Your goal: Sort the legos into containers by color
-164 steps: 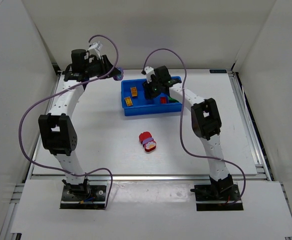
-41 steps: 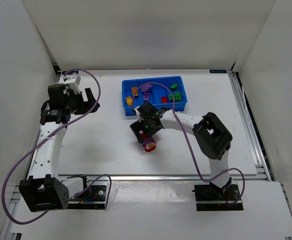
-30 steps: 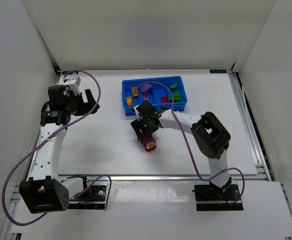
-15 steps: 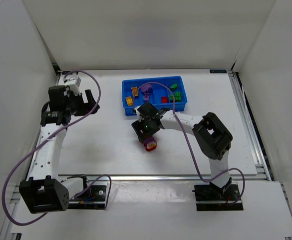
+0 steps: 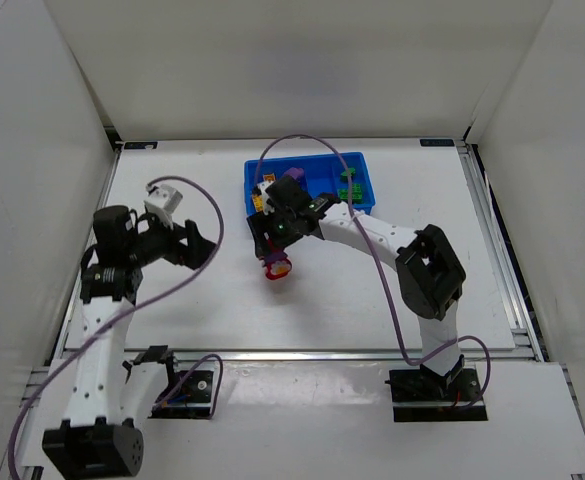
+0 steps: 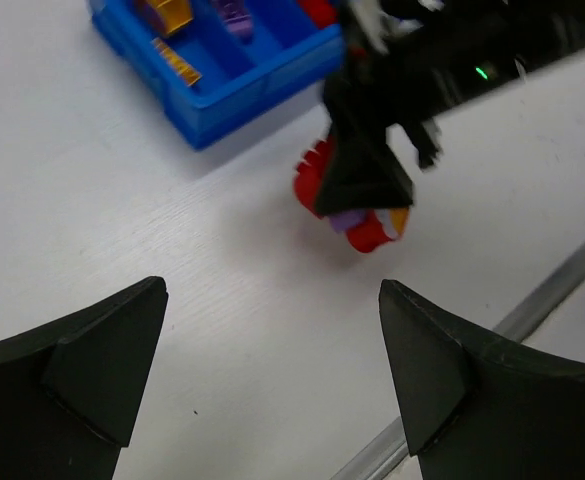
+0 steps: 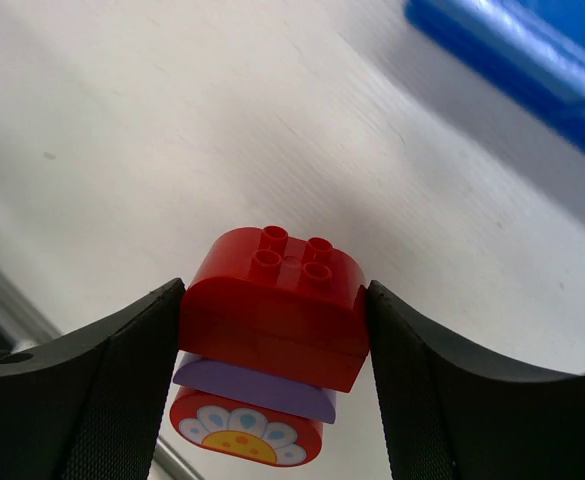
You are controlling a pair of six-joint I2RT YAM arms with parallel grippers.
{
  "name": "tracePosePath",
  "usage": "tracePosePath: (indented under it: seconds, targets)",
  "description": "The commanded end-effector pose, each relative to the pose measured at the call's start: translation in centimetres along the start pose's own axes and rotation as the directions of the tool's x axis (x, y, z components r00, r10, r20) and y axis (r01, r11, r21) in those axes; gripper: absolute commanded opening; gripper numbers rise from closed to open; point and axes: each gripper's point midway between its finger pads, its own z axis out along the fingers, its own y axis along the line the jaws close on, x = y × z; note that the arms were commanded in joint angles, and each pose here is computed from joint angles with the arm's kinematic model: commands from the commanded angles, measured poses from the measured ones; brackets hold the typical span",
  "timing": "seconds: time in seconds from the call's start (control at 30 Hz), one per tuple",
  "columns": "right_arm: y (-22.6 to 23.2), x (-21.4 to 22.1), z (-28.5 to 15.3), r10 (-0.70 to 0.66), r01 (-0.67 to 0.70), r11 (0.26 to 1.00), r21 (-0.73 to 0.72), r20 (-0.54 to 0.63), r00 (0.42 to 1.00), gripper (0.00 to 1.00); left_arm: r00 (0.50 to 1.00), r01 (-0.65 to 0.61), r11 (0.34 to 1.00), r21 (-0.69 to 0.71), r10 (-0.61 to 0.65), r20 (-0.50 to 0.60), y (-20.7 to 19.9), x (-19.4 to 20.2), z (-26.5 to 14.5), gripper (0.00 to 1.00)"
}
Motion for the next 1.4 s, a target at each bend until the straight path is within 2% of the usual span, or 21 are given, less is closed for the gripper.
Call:
tracePosePath:
  seconds: [0.0,0.03,0.07,0.13,0.17,0.23,0.27,0.37,0.4,0.43,0.47,0.5,0.6,0.7,0.73,0.83,0.87,0.97,1.03,1.17,1.37]
  targets:
    - [2.9,-2.6,-1.9,0.055,-0.050,0.993,-0.107,0.044,0.998,0.00,0.947,-0.315,0.931,0.183,0.298,0.117,-4.9,0.0,-2.1,0.96]
    - [3.1,-2.4,-1.9,0.052,-0.048,0.991,-0.122,0.031,0.998,0.00,0.923,-0.382,0.901,0.205,0.362,0.128,-5.7,0.6,-2.4,0.96]
    - [3.5,-2.1,-1.9,0.051,-0.047,0.988,-0.146,0.019,0.999,0.00,0.877,-0.479,0.855,0.198,0.457,0.150,-5.8,0.7,-2.7,0.95]
    - [3.7,-1.8,-1.9,0.027,-0.026,0.986,-0.165,0.005,1.000,0.00,0.831,-0.557,0.805,0.204,0.536,0.152,-6.2,1.7,-3.3,0.95]
    - [3.8,-1.6,-2.0,0.024,-0.024,0.984,-0.178,-0.002,1.000,0.00,0.770,-0.638,0.747,0.188,0.616,0.165,-5.9,1.7,-3.4,0.94]
    - [3.9,-1.7,-2.4,0.013,-0.013,0.981,-0.195,0.002,1.000,0.00,0.714,-0.700,0.692,0.175,0.677,0.178,-6.0,2.0,-3.8,0.94]
    - [3.8,-1.7,-2.5,0.010,-0.009,0.980,-0.199,0.002,1.000,0.00,0.645,-0.764,0.625,0.160,0.738,0.200,-5.9,1.9,-3.8,0.94]
    - [3.8,-1.8,-2.9,0.014,-0.015,0.975,-0.221,-0.005,1.000,0.00,0.504,-0.864,0.484,0.139,0.829,0.241,-5.9,2.9,-3.7,0.94]
    - [3.7,-1.8,-3.0,0.017,-0.019,0.975,-0.223,-0.010,1.000,0.00,0.388,-0.922,0.369,0.119,0.879,0.277,-6.1,2.9,-3.6,0.94]
    - [3.5,-2.0,-3.1,0.023,-0.025,0.975,-0.222,-0.009,1.000,0.00,0.321,-0.947,0.305,0.099,0.899,0.297,-6.3,2.9,-3.7,0.94]
    - [3.5,-1.8,-3.1,0.027,-0.031,0.975,-0.220,-0.021,0.999,0.00,0.279,-0.960,0.260,0.101,0.909,0.310,-6.2,3.6,-3.3,0.94]
    - [3.4,-1.9,-3.2,0.031,-0.035,0.975,-0.221,-0.021,0.999,0.00,0.178,-0.984,0.161,0.078,0.921,0.346,-6.5,3.6,-3.2,0.93]
    - [2.5,-2.6,-3.4,0.068,-0.071,0.974,-0.213,-0.021,0.997,0.00,0.092,-0.995,0.070,0.066,0.893,0.440,-7.8,3.6,-2.9,0.92]
    - [2.2,-3.3,-3.4,0.104,-0.105,0.972,-0.212,-0.015,0.994,0.00,0.074,-0.997,0.045,0.070,0.856,0.512,-8.7,3.2,-2.6,0.92]
    - [2.2,-3.7,-3.5,0.115,-0.114,0.970,-0.215,-0.010,0.993,0.00,0.043,-0.998,0.014,0.059,0.851,0.524,-8.7,3.1,-2.4,0.91]
    - [2.4,-4.5,-3.3,0.152,-0.150,0.960,-0.235,-0.013,0.988,0.00,0.021,-0.998,-0.016,0.064,0.835,0.549,-8.4,2.9,-1.5,0.90]
    - [2.7,-4.8,-3.3,0.169,-0.167,0.954,-0.250,-0.013,0.986,0.00,0.051,-0.996,0.002,0.089,0.829,0.557,-8.2,3.0,-0.9,0.89]
    - [3.7,-6.4,-3.5,0.187,-0.177,0.941,-0.289,0.005,0.982,0.00,0.069,-0.992,-0.009,0.125,0.790,0.609,-9.3,2.1,-0.1,0.88]
    - [3.7,-6.7,-3.1,0.201,-0.192,0.936,-0.295,-0.001,0.980,0.00,0.038,-0.989,-0.059,0.132,0.779,0.625,-10.0,2.0,0.5,0.87]
    - [4.3,-7.1,-3.0,0.225,-0.217,0.922,-0.322,-0.011,0.974,0.00,0.009,-0.982,-0.119,0.148,0.747,0.664,-10.9,2.3,1.9,0.88]
    - [5.0,-7.1,-3.4,0.248,-0.241,0.901,-0.360,-0.029,0.968,0.00,-0.011,-0.965,-0.192,0.180,0.711,0.703,-12.2,3.4,3.4,0.88]
